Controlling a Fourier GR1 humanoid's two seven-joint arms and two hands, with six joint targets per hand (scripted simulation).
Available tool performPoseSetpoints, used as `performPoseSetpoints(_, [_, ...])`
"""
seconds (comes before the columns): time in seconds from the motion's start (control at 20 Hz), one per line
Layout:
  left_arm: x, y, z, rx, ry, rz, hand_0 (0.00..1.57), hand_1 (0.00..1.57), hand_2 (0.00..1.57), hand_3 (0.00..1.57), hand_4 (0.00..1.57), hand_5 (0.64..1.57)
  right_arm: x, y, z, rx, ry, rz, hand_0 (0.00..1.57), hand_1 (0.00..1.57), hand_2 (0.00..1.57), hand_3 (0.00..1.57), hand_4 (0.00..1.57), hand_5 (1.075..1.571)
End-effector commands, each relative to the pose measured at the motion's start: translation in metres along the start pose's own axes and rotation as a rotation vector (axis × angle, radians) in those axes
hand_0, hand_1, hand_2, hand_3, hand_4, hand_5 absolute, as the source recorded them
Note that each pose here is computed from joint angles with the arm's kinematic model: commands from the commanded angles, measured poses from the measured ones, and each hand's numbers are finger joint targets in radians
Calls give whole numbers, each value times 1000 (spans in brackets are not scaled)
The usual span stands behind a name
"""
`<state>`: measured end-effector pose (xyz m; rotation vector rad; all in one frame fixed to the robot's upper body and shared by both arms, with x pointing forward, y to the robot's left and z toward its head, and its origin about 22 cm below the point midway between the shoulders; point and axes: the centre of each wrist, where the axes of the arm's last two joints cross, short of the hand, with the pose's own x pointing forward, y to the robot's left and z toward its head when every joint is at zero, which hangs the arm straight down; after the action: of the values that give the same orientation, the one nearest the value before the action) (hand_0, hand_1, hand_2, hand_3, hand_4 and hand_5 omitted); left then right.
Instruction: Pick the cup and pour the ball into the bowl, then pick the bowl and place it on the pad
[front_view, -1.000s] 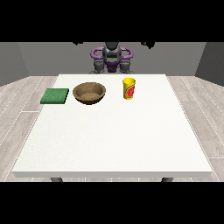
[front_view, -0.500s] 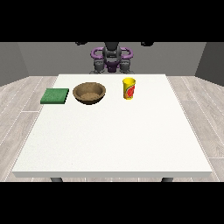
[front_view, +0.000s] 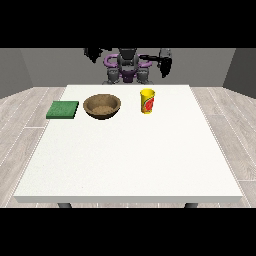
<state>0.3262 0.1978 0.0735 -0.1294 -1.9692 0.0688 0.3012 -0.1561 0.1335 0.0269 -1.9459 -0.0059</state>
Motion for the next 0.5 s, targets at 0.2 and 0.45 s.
performPoseSetpoints(0.2, [-38, 6, 18, -5, -6, -32, 0, 0, 0, 0, 0, 1536, -21, -51, -20, -55, -11, 64, 0, 0, 416, 636, 667, 1567])
performPoseSetpoints(0.45, [-70, 10, 32, 12, -27, -67, 0, 0, 0, 0, 0, 1534, -2, -62, -46, -67, -33, 86, 0, 0, 382, 564, 656, 1564])
